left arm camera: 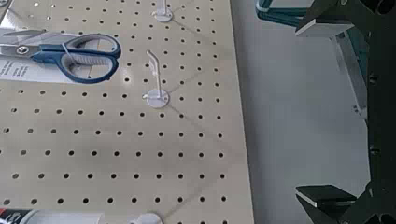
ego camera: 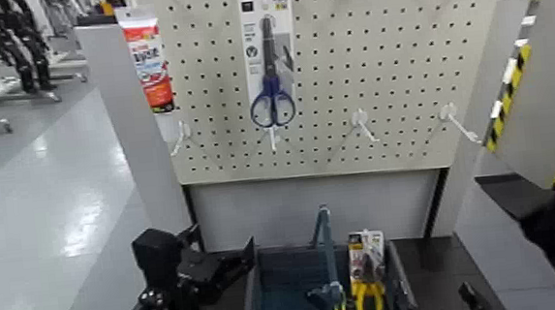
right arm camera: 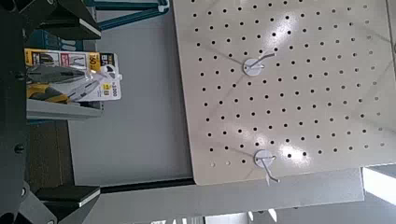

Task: Put the red screwdriver into the crate.

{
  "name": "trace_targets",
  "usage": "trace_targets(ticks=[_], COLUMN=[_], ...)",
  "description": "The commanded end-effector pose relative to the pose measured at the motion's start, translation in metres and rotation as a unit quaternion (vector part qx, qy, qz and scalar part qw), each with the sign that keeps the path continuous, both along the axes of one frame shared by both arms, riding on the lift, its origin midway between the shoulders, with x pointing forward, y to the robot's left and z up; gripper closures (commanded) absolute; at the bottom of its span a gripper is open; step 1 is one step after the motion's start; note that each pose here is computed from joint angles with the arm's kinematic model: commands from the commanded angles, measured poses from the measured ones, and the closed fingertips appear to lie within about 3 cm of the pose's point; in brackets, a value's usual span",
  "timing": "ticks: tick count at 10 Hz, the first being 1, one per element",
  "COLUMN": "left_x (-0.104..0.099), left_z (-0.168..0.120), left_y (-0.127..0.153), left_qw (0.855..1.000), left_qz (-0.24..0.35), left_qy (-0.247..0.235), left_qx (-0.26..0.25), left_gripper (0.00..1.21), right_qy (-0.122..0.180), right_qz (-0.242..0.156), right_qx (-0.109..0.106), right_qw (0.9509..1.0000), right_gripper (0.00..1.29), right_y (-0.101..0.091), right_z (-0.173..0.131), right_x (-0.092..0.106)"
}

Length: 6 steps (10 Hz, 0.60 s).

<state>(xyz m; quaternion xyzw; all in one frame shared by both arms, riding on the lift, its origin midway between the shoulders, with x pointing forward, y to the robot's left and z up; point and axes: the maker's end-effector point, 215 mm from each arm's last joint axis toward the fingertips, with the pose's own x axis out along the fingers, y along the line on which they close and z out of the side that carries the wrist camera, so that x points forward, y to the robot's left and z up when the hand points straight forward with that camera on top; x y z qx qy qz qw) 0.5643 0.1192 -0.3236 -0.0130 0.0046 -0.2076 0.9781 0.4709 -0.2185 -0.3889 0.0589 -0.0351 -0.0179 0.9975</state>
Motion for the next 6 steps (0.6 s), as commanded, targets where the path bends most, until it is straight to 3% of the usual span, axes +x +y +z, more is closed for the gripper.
trace_targets(ticks=[1,6], left_x=[-0.015,-0.038], left_z=[-0.009,-0.02], left_y=[0.026,0.06], left_qw=[0.998,0.991], left_qz=[0.053,0.125], left_qy=[-0.021,-0.04], left_qx=[0.003,0.012], left_gripper=[0.12,0.12], right_qy=[0.0,0.004], right_qz=[0.0,0.001], right_qx=[-0.001,-0.005], right_qw=[1.0,1.0], right_gripper=[0.13,0.13], right_y=[-0.001,-0.002], right_z=[0.0,-0.001], right_x=[0.0,0.001])
